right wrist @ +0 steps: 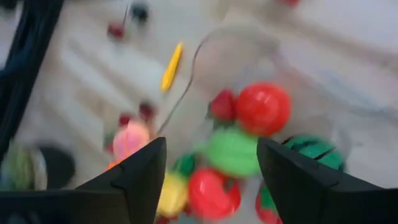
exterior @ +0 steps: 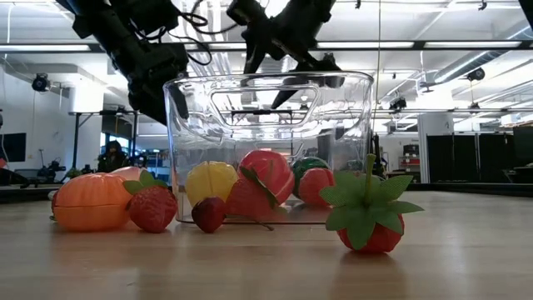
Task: Pick and placing Produce into tupperware
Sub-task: Put the red cherry into the transparent bin
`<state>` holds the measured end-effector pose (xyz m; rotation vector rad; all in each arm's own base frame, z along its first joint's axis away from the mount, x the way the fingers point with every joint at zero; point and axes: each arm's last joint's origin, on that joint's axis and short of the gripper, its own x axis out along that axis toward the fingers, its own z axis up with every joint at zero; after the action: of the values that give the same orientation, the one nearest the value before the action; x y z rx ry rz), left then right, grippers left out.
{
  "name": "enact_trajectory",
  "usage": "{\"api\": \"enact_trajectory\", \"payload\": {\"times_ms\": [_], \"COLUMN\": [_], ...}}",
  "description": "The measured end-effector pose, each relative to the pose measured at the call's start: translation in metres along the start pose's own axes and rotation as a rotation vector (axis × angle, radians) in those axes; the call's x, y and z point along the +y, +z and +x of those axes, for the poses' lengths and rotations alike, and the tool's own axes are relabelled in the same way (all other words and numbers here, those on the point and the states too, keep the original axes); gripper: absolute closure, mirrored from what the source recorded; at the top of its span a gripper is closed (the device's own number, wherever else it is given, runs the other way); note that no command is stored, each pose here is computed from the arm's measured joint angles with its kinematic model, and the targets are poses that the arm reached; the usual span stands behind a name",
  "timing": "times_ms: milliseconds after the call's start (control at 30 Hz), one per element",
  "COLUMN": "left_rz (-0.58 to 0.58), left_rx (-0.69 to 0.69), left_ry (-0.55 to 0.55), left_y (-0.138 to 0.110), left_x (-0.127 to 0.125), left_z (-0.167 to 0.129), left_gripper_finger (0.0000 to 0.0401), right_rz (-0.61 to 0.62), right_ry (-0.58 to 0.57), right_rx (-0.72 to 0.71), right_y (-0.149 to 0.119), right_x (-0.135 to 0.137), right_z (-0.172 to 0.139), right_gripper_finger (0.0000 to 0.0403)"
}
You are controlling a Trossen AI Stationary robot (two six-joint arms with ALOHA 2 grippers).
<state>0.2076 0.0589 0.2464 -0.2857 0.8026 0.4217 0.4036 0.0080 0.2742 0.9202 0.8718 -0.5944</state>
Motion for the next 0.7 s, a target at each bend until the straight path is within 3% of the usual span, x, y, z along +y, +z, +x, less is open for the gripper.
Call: {"api": "enact_trajectory", "payload": {"times_ms": [133,267,500,700], "left_rz": [-0.002,0.056,0.197,0.279], "left_rx": [0.017,0.028,-0.005,0.068], "left_ry": [-0.051,-0.133,-0.040,0.022], "left_y": [-0.001,-0.001,0.003,0.005], "left_x": [-0.001,-0.004,0.000,0.011], "left_z": [0.000,-0.003,0.001,0.030], "left_gripper_finger": [0.0033,0.0033,0.0033,0.0033], "right_rz": [0.023,-0.056,-0.125,-0.242], "right_ry": [-0.031,-0.039,-0.055,-0.151], "right_rx": [-0.171,-0.303,-0.422,-0.434], "right_y": [0.008,0.020,0.046,0.065], "right_x": [0.003,0.009,0.005,-0.018], "right_z": [-0.016,-0.037,-0.072,-0.101], "right_gripper_finger": [0.0143,0.0137,0.0136,0.0136]}}
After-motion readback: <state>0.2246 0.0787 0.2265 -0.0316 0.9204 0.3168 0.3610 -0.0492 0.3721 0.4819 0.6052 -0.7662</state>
